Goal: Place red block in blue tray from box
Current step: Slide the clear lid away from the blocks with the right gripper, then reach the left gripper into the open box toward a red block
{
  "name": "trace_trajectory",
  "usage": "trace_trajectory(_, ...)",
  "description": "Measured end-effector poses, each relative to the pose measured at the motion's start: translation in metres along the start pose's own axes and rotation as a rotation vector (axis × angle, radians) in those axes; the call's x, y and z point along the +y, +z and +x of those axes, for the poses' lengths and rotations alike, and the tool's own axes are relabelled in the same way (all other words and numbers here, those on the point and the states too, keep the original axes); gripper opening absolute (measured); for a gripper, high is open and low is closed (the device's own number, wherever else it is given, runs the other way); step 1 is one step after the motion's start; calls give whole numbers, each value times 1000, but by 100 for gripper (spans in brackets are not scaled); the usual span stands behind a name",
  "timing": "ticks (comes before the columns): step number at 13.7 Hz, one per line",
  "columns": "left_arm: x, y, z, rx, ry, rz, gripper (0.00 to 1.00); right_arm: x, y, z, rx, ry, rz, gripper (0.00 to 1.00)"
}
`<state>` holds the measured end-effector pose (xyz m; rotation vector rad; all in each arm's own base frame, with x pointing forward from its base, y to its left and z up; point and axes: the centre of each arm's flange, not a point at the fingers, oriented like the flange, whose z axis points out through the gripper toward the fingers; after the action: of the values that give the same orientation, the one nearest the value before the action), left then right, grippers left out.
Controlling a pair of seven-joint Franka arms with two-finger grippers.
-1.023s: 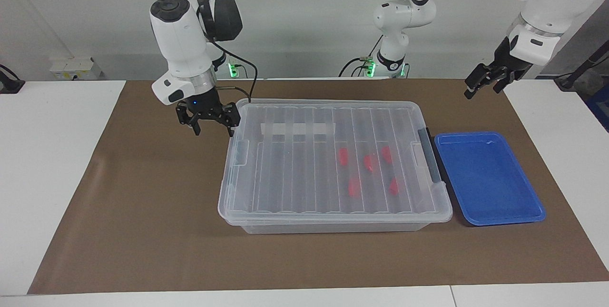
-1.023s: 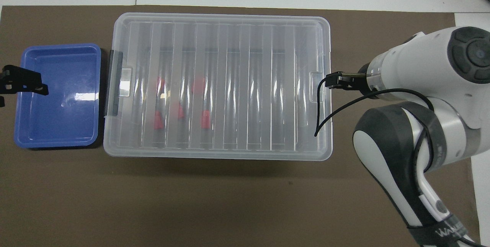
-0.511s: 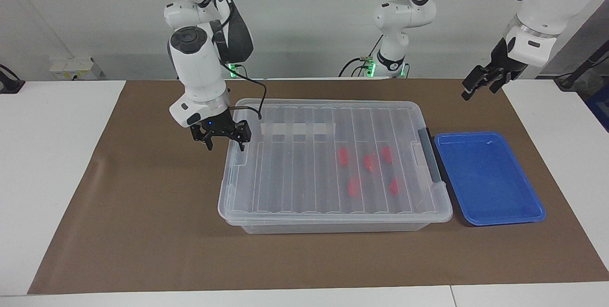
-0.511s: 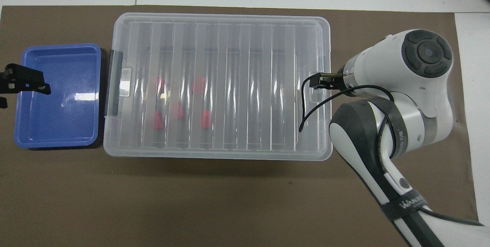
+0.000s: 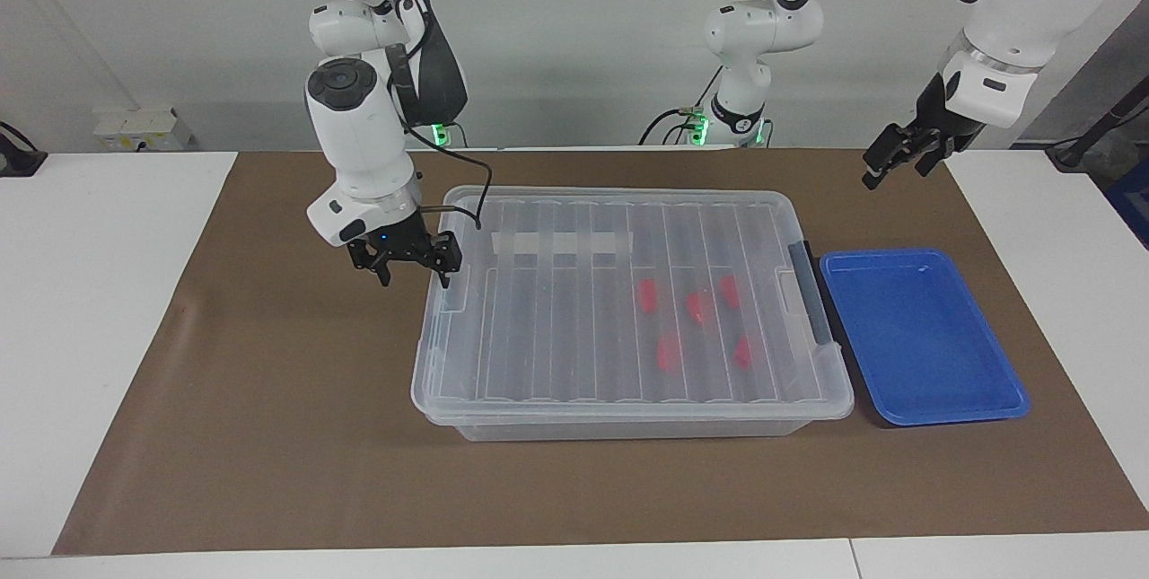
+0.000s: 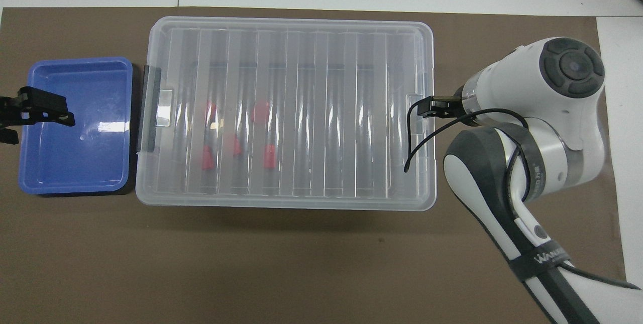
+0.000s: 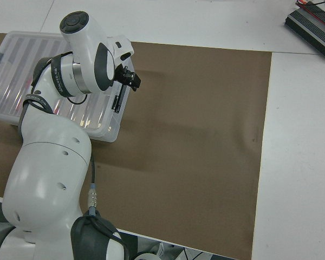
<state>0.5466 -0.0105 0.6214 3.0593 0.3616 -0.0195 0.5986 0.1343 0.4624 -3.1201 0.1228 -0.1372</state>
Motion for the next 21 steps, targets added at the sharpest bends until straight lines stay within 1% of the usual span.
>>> trace_trajectory(3,-2,0,-1,0,-4,0,100,18,0,5,1,-44,-3,96)
trace_trajectory(8,-3,-3,-2,10,-5,-1,100,66,1,16,-1,-127,-12,95)
trace_trajectory(16,2,-3,-2,22,3,-4,100,131,0,25,-5,-271,-22,95)
trace_trajectory(19,9,-1,1,56,-1,-14,100,152,0,26,-10,-335,-25,95)
trace_trajectory(21,38,6,-2,91,-36,-30,100,167,0,26,-13,-373,-26,95)
